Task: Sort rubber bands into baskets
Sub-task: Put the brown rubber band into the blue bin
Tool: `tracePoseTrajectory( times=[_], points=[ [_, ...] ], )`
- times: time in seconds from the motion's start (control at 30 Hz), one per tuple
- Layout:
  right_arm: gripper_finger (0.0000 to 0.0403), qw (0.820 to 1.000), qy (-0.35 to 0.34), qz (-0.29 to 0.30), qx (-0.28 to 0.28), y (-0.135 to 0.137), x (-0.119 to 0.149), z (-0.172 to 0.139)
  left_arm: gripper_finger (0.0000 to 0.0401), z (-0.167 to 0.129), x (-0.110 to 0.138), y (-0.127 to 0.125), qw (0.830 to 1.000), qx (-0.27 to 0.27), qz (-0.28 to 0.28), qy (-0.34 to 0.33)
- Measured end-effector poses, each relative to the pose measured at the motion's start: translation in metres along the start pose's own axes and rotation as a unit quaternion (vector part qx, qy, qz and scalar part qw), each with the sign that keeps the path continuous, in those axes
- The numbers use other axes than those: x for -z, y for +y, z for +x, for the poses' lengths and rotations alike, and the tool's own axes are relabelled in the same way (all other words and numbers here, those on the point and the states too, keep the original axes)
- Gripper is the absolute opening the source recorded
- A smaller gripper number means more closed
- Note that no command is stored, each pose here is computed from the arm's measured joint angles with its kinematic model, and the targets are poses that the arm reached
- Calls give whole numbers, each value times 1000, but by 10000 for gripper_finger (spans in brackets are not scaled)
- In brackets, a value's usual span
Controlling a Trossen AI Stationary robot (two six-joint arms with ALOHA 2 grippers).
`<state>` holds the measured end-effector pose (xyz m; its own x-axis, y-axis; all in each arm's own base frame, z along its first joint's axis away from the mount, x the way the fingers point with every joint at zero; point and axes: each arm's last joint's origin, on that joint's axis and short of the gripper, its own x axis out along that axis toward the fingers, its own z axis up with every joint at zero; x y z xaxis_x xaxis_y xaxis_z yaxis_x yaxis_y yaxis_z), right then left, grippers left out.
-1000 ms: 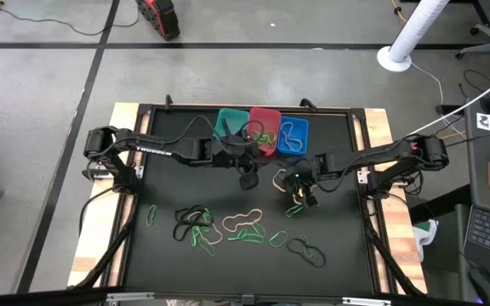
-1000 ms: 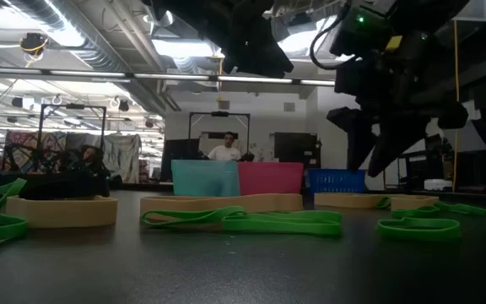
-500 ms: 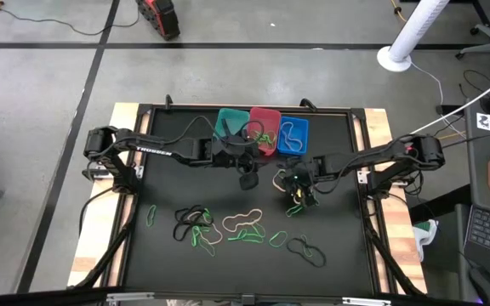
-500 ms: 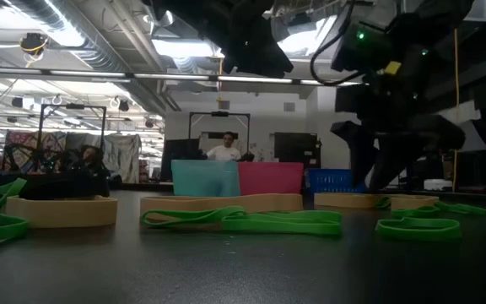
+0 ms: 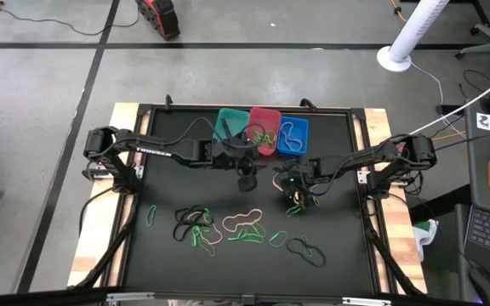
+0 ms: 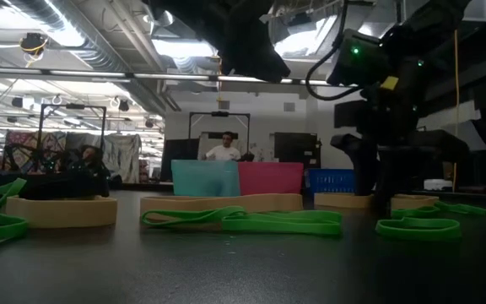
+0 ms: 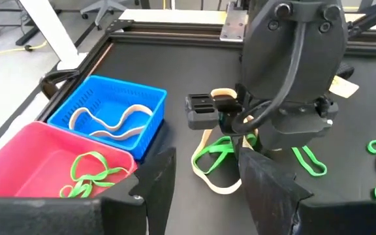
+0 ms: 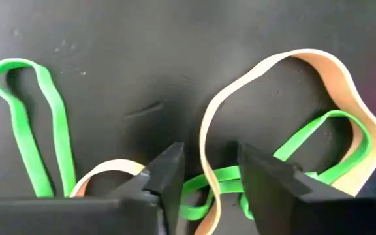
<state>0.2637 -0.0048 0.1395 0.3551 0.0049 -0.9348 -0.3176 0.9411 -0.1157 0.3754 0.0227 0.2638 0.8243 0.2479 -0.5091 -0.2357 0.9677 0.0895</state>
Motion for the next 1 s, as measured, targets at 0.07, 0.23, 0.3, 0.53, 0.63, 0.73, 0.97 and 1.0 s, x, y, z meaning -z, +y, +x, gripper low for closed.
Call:
tracePoseTrajectory(
  times=[0.07, 0.23, 0.3, 0.53, 0.63, 0.73, 0.97, 1.0],
  points=[
    [111, 1000, -1, 0, -1, 0, -1, -1, 166, 0, 0, -2, 1000, 2, 2, 2],
    [20, 1000, -4, -1, 5, -4, -10, -7, 166, -5, 1, -5, 1000, 7, 9, 10],
    [9, 1000, 5, -1, 4, -6, -14, -12, 166, -13, 0, -5, 1000, 8, 11, 17],
    [5, 998, 48, -40, 14, -14, -32, -39, 166, -45, -3, -6, 998, 17, 22, 51],
    [9, 995, 65, -63, 47, -20, -43, -56, 166, -58, -2, -7, 997, 21, 21, 68],
    [5, 990, 82, -86, 80, -27, -55, -77, 166, -67, -2, -10, 997, 25, 11, 75],
    [3, 977, 99, -114, 152, -45, -79, -132, 166, -73, -3, -19, 997, 39, 8, 65],
    [3, 976, 97, -110, 158, -49, -80, -139, 166, -73, -3, -21, 997, 41, 9, 65]
  ],
)
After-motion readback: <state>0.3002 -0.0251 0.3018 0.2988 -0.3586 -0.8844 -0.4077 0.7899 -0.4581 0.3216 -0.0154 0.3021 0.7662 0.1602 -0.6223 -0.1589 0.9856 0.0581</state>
